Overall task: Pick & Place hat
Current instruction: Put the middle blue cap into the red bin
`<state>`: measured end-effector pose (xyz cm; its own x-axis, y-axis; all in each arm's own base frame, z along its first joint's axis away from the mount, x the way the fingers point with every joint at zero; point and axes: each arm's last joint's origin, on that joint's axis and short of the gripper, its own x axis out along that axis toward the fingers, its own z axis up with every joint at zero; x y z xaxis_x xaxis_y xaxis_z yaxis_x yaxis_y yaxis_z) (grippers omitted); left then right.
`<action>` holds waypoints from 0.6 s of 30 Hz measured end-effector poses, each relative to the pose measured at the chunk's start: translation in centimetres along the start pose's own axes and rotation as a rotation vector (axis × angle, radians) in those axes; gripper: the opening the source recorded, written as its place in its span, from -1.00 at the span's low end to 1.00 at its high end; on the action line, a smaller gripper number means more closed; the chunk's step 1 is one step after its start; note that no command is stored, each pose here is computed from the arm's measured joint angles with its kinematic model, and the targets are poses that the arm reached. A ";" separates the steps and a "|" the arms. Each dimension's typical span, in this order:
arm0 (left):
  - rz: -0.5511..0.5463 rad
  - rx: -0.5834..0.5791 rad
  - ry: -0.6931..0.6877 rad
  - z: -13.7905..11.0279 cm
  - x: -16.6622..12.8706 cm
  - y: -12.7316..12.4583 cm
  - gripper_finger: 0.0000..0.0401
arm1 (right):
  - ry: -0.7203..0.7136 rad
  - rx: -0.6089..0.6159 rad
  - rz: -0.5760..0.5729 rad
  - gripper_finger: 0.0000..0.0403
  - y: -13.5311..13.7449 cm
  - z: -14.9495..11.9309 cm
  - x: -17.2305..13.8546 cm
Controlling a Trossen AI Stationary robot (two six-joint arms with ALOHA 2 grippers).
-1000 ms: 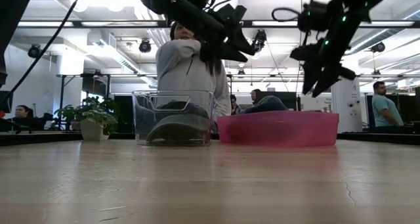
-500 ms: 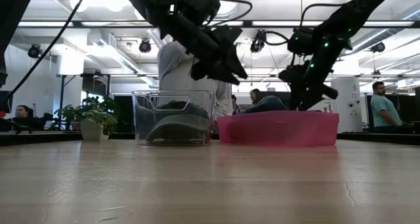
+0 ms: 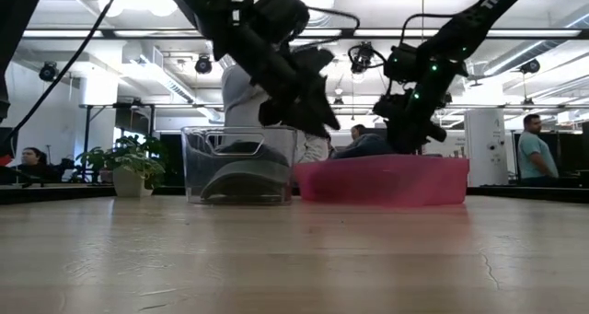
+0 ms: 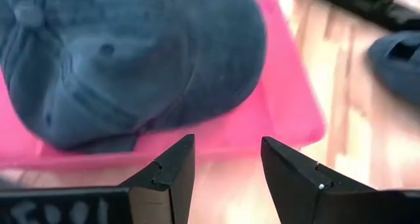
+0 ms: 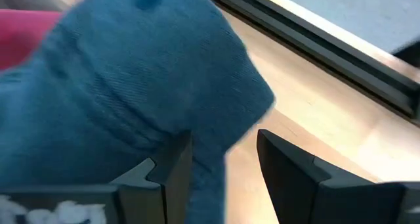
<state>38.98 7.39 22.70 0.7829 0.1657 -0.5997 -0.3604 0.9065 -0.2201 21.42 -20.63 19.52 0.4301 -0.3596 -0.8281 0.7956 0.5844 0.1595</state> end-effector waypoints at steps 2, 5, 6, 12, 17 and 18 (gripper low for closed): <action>0.008 -0.016 0.024 -0.8 0.2 0.3 -0.16 | -0.015 -0.012 0.013 -0.17 0.4 0.5 -0.3; 0.007 -0.049 0.060 -2.1 0.5 0.6 -0.16 | -0.037 -0.041 0.027 -0.19 1.1 1.2 -0.8; -0.002 -0.057 0.065 -2.5 0.6 0.6 -0.16 | -0.037 -0.052 0.031 -0.19 1.3 1.4 -1.0; -0.028 -0.074 0.029 -3.3 0.8 0.8 -0.16 | -0.003 -0.120 0.059 -0.25 2.9 1.1 -0.7; -0.043 -0.075 -0.012 -3.2 0.9 0.8 -0.16 | 0.077 -0.158 0.100 -0.30 4.6 0.0 1.0; -0.044 -0.074 -0.015 -3.2 0.9 0.7 -0.16 | 0.087 -0.169 0.110 -0.31 5.1 -0.2 1.2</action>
<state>37.83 6.99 19.55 0.8060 0.1323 -0.5769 -0.3615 0.8818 -0.3029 25.88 -17.95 19.19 0.4658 -0.2269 -0.8553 0.6598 0.7332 0.1648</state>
